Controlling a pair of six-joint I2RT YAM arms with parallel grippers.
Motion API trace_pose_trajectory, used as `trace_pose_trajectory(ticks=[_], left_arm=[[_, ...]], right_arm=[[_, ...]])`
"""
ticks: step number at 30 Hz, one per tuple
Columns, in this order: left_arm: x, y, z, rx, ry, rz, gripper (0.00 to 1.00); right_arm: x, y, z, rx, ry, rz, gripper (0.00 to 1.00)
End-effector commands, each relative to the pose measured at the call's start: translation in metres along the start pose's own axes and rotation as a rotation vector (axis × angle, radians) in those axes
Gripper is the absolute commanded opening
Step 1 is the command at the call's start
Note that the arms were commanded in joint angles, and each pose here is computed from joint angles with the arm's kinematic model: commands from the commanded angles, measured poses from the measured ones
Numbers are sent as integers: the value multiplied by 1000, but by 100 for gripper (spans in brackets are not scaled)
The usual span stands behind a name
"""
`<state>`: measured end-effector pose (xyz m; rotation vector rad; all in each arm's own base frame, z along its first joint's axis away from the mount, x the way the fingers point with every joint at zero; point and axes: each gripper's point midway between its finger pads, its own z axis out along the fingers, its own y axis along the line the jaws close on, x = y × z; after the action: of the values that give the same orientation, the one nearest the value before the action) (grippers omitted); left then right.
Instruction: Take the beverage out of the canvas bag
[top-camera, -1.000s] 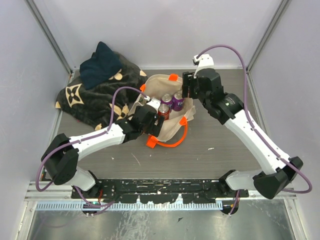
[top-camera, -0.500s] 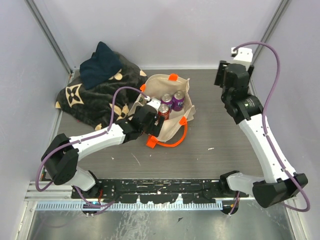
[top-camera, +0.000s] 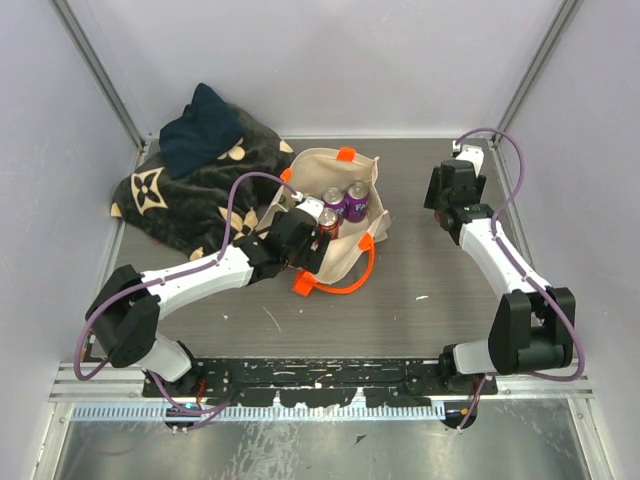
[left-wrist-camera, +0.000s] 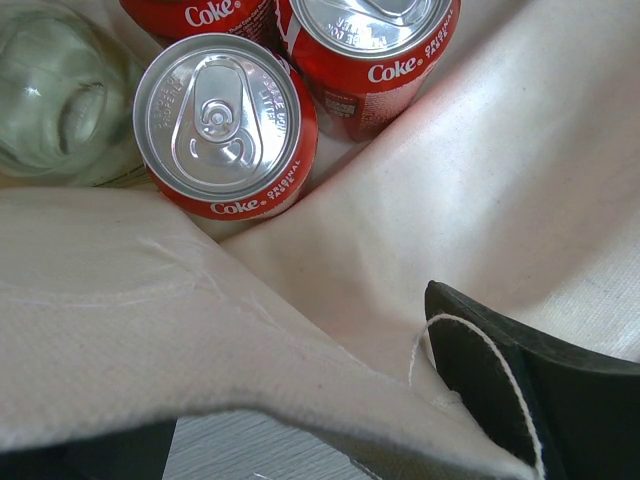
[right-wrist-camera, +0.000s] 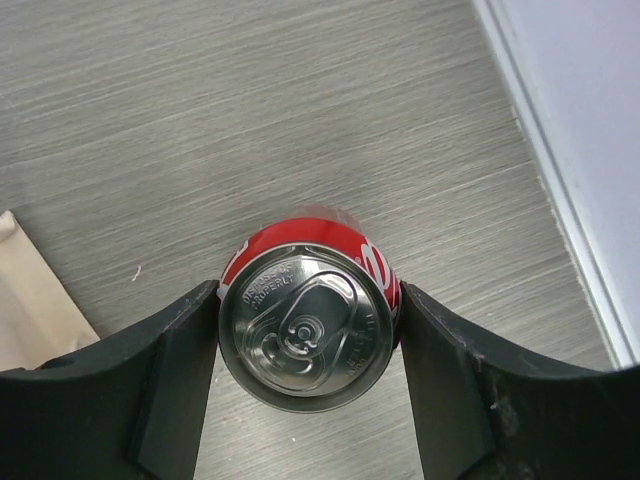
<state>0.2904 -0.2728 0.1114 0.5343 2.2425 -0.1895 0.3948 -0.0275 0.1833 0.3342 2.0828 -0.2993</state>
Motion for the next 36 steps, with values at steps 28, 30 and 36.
trace_pose_trajectory(ticks=[28,30,36], left_arm=[[-1,3,-6,-7,8,37,98],[-2,3,-6,-6,5,37,98],[-5,2,-8,-1,-16,25,98]], right_arm=[[-11,11,65,22,41,196,100],[-30,11,54,3,3,209,100],[-106,36,-22,-153,-186,213,100]])
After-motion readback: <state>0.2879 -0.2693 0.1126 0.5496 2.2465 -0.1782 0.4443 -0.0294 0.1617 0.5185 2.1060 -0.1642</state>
